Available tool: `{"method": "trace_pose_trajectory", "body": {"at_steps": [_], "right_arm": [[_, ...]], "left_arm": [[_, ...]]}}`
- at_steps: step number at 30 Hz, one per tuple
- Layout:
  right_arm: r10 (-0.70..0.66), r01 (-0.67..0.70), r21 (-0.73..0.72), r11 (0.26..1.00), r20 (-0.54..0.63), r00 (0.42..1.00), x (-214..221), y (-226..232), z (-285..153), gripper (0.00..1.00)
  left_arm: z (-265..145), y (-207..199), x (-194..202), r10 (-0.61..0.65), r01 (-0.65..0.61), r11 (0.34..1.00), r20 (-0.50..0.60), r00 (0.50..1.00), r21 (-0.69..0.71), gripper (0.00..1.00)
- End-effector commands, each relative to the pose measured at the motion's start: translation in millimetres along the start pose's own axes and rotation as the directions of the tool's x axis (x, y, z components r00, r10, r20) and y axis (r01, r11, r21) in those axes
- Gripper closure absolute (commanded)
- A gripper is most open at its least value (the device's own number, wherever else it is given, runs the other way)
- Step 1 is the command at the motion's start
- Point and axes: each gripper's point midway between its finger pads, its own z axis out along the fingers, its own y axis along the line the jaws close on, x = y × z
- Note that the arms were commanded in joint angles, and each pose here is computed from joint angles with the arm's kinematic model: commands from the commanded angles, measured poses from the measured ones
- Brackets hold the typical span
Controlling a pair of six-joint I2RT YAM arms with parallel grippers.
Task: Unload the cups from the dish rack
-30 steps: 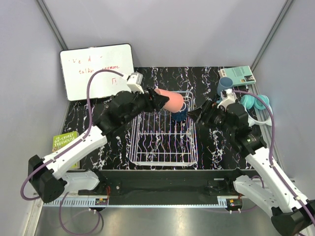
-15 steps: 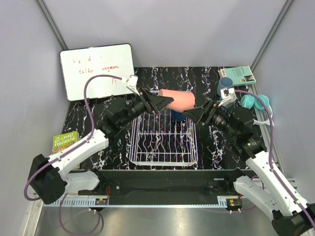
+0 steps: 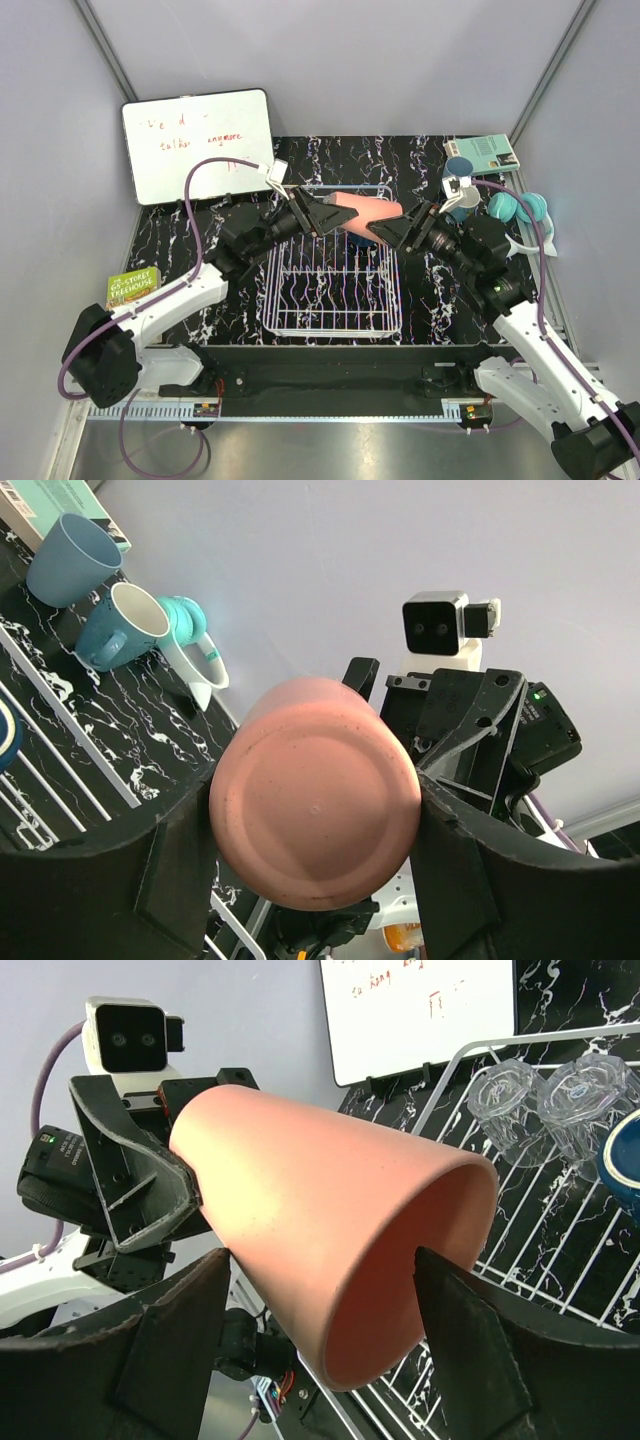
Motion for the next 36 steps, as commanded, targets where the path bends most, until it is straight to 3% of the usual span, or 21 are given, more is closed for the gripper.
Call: {"method": "trace_pose_trajectory", "body": {"at_steps": [1,2,5,10,12,14,15,17,19,20,22,23,25,28,32,36], "right_arm": [[-0.045,0.048,-0.058,0.997,0.049,0.998,-13.6,18.5,-2.8,0.23],[-0.036,0.04,-0.082,0.996,0.051,0.998,-15.1,23.7,-2.1,0.31],[0.011,-0.009,-0.153,0.988,0.012,1.0,-9.4,32.3,4.6,0.39],[0.056,-0.064,-0.202,0.977,-0.045,0.997,1.9,33.9,12.4,0.42],[0.057,-0.066,-0.203,0.977,-0.049,0.997,3.2,33.6,12.4,0.5],[0.058,-0.066,-0.197,0.978,-0.049,0.997,4.0,32.8,11.1,0.62],[0.058,-0.065,-0.189,0.98,-0.044,0.997,3.1,31.9,10.7,0.81],[0.047,-0.053,-0.165,0.985,-0.042,0.998,3.3,30.2,7.1,1.0],[0.042,-0.047,-0.132,0.99,-0.04,0.998,3.6,26.1,4.4,1.0],[0.019,-0.022,-0.137,0.99,-0.028,0.999,1.0,30.2,-0.3,1.0],[0.006,-0.006,-0.089,0.996,-0.009,1.0,-1.1,24.4,-5.4,1.0],[-0.014,0.016,-0.091,0.996,0.017,1.0,-7.1,30.8,-12.3,1.0],[-0.031,0.032,-0.014,0.999,0.032,0.999,-9.4,20.4,-18.5,1.0],[-0.065,0.06,0.07,0.996,0.072,0.995,-19.7,15.7,-30.3,1.0],[-0.096,0.073,0.192,0.979,0.11,0.989,-35.7,7.0,-40.8,1.0],[-0.13,0.034,0.507,0.861,0.155,0.979,-57.5,-44.4,-53.0,1.0]], "left_arm": [[-0.7,-28.5,-6.8,0.03,-0.03,0.993,0.005,1.0,0.11,1.0],[3.0,-27.2,-3.7,0.021,-0.02,0.993,-0.008,1.0,0.116,1.0],[8.5,-23.0,8.9,-0.024,0.031,0.99,-0.051,0.998,0.137,1.0],[13.8,-19.1,25.8,-0.061,0.074,0.986,-0.094,0.994,0.15,1.0],[13.8,-17.6,27.5,-0.058,0.072,0.987,-0.099,0.993,0.143,1.0],[13.6,-16.2,28.0,-0.052,0.066,0.989,-0.102,0.993,0.134,1.0],[13.8,-16.6,27.1,-0.03,0.043,0.99,-0.101,0.994,0.132,1.0],[14.5,-13.0,25.6,-0.014,0.024,0.996,-0.11,0.994,0.091,0.99],[12.6,-11.4,20.0,0.021,-0.014,0.998,-0.106,0.994,0.062,0.88],[11.4,-10.2,17.4,0.032,-0.027,0.998,-0.103,0.994,0.053,0.72],[6.6,-9.1,6.3,0.065,-0.063,0.998,-0.086,0.994,0.027,0.51],[4.8,-7.3,2.1,0.074,-0.073,0.997,-0.079,0.994,0.01,0.24],[-2.5,3.6,-15.2,0.099,-0.102,0.992,-0.043,0.994,-0.077,0.1],[-17.1,27.1,-39.0,0.113,-0.104,0.964,0.024,0.993,-0.244,0.01],[-38.5,49.1,-58.0,0.127,-0.082,0.919,0.093,0.988,-0.386,0.01],[-57.1,64.9,-65.5,0.139,-0.052,0.87,0.142,0.98,-0.49,0.01]]}}
